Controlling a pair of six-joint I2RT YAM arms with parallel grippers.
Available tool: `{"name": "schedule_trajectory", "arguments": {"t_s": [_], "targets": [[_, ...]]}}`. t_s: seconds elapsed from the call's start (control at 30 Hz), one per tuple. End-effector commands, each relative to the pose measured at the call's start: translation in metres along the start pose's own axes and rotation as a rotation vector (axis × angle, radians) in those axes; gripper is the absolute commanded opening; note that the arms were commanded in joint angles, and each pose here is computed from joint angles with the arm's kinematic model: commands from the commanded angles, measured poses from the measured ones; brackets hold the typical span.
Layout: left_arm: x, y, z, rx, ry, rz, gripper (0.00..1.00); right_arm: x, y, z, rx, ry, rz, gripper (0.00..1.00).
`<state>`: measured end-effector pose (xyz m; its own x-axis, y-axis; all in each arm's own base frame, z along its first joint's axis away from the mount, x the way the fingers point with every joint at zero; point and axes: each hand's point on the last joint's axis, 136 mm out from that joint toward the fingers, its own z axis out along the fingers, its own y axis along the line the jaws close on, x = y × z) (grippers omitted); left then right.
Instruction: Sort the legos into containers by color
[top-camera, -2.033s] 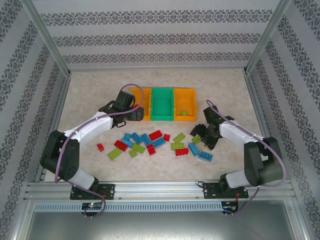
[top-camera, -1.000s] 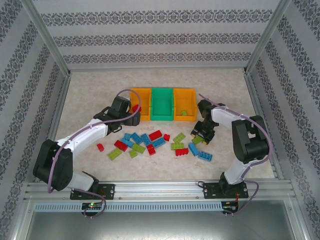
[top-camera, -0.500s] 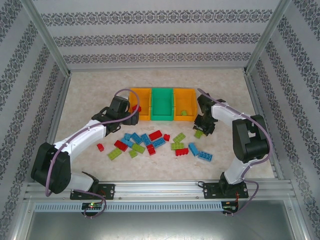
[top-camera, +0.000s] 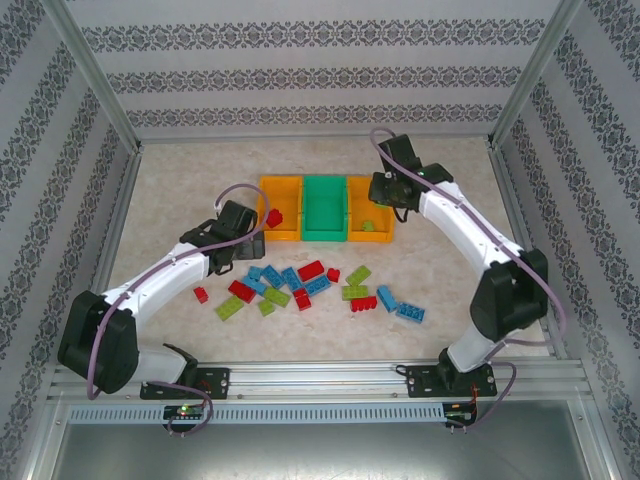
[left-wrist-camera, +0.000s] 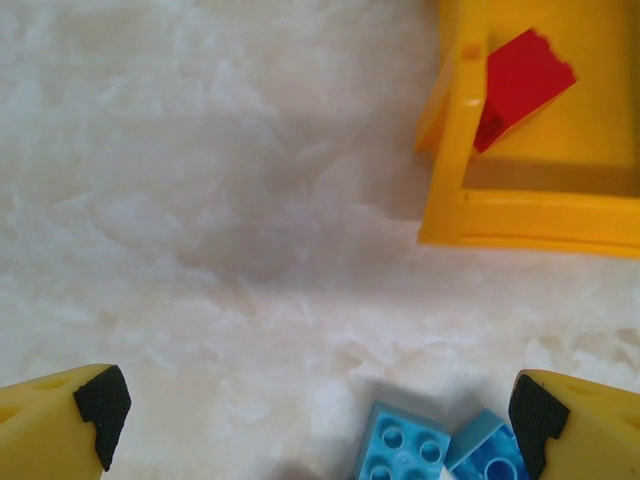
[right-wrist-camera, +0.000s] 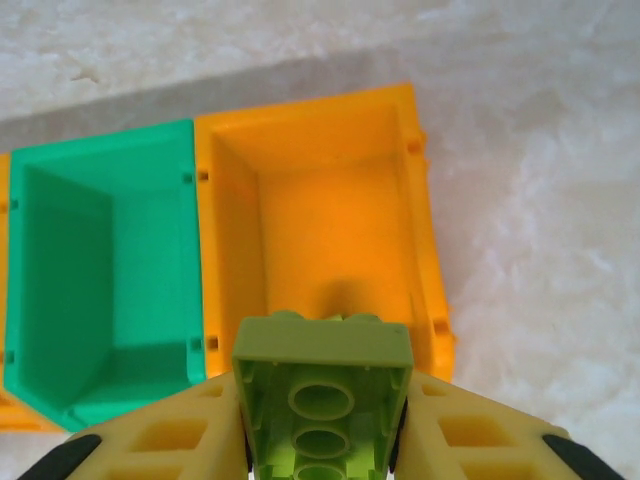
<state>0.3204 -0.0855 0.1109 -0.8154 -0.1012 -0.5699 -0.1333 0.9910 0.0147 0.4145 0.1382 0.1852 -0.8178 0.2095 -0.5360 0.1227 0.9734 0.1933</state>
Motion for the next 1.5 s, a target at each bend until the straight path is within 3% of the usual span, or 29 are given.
{"name": "schedule_trajectory", "arguments": {"t_s": [0.0,0.27,0.63,1.0,1.47], "targets": [[0.022,0.018,-0.004,-0.055,0.079,-0.063,0.99,0.011,-0.003,0.037,0.058,0.083,-0.086,0.36],[0.046,0.033,-0.010,-0.075,0.152,-0.132,0.99,0.012,0.004,0.079,0.072,0.132,-0.109,0.40],[0.088,0.076,-0.024,-0.200,0.265,-0.307,0.99,0.019,0.000,0.102,0.072,0.180,-0.115,0.53],[0.110,0.086,-0.015,-0.183,0.355,-0.426,0.99,0.016,0.018,0.088,-0.038,0.142,-0.129,0.76],[0.126,0.086,0.010,-0.165,0.428,-0.474,0.92,0.003,0.021,0.048,-0.109,-0.009,-0.138,0.83]]}}
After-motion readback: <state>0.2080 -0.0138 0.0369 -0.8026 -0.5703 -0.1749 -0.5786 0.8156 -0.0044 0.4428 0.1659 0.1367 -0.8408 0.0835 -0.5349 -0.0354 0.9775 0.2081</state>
